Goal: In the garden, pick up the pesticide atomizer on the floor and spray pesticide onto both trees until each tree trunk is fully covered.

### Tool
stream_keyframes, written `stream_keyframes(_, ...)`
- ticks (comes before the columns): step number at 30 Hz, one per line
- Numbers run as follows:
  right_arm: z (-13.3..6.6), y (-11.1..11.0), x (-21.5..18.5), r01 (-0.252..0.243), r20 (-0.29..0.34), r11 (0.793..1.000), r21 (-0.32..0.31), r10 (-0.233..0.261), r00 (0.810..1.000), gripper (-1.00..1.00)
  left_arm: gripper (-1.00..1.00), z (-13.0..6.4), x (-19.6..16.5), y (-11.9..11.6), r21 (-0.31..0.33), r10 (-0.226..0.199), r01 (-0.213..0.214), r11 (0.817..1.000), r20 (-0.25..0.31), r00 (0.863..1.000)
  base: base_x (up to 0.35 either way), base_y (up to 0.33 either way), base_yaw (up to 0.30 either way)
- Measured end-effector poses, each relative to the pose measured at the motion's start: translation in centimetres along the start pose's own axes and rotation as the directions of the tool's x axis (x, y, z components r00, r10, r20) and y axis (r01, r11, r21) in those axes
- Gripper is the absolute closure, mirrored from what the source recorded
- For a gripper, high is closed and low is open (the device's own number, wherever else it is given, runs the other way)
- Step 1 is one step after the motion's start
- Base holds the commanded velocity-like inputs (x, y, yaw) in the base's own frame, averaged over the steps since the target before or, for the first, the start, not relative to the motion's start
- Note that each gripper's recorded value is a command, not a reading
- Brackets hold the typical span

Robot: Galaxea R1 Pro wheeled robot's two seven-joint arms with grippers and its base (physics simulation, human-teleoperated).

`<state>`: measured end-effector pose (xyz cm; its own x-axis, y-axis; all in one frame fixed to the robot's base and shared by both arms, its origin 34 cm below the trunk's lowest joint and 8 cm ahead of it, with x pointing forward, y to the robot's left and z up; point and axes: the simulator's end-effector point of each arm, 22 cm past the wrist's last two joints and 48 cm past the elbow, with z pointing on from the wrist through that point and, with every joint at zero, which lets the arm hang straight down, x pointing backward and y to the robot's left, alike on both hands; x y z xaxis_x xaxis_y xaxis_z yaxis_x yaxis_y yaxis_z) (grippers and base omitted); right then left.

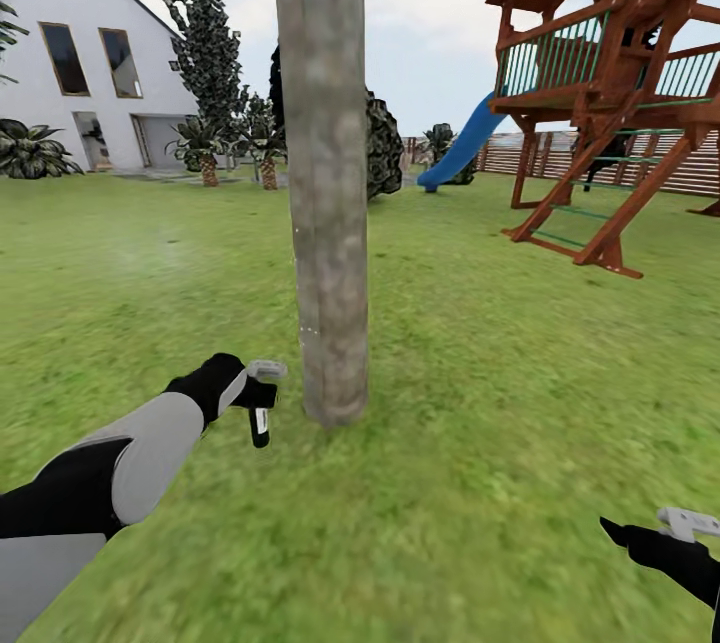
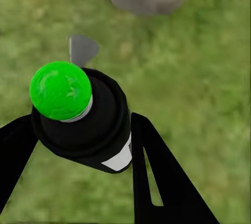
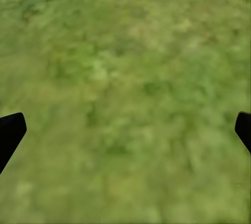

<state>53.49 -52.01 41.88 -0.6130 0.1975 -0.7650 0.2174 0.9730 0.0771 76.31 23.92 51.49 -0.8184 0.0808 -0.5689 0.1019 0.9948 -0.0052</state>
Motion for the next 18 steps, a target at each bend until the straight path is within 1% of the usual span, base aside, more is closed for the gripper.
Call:
stream_keyframes(1,0.0,0.0,0.0,0.0,0.0,1.0,0.0,0.0,1.0,-1.0,1.0,-0.5,-0.6,0.3,-0.006,-0.007,0.007,1.0,-0.001,1.0,0.005,-0.015,0.007)
stream_keyframes(3,0.0,0.0,0.0,0.0,0.0,1.0,0.0,0.0,1.0,-1.0,1.0,-2.1,-2.4,1.3,-0.028,-0.024,0.024,0.999,0.0,1.0,0.003,-0.007,0.004)
stream_keyframes(5,0.0,0.0,0.0,0.0,0.0,1.0,0.0,0.0,1.0,-1.0,1.0,-4.2,-4.5,2.3,-0.051,-0.043,0.044,0.998,0.016,0.999,0.001,-0.002,0.001)
stream_keyframes(6,0.0,0.0,0.0,0.0,0.0,1.0,0.0,0.0,1.0,-1.0,1.0,-4.9,-5.0,2.6,-0.057,-0.05,0.051,0.997,0.014,0.999,0.0,0.0,0.0)
stream_keyframes(9,0.0,0.0,0.0,0.0,0.0,1.0,0.0,0.0,1.0,-1.0,1.0,-5.7,-5.7,2.6,-0.057,-0.057,0.058,0.997,0.014,0.998,0.0,0.0,0.0)
stream_keyframes(11,0.0,0.0,0.0,-0.002,0.001,1.0,-0.001,0.002,1.0,-1.0,1.0,-5.8,-6.1,1.6,-0.048,-0.047,0.048,0.998,0.016,0.999,0.0,0.0,-0.106)
stream_keyframes(13,0.0,0.0,0.0,-0.002,0.001,1.0,-0.002,0.002,1.0,-1.0,1.0,-6.4,-6.9,1.4,-0.048,-0.042,0.043,0.998,0.022,0.999,0.0,0.0,-0.245)
stream_keyframes(15,0.0,0.0,0.0,-0.002,0.001,1.0,-0.002,0.002,1.0,-1.0,1.0,-6.7,-6.7,1.5,-0.056,-0.037,0.036,0.998,-0.002,0.999,0.0,0.0,-0.285)
stream_keyframes(16,0.0,0.0,0.0,-0.002,0.002,1.0,-0.002,0.002,1.0,-1.0,1.0,-6.7,-6.6,1.6,-0.07,-0.016,0.015,0.997,-0.01,1.0,0.0,0.0,-0.283)
stream_keyframes(18,0.0,0.0,-0.1,-0.001,0.002,1.0,-0.001,0.001,1.0,-1.0,1.0,-6.8,-6.6,1.8,-0.11,0.045,-0.047,0.993,-0.024,0.999,0.0,0.0,-0.245)
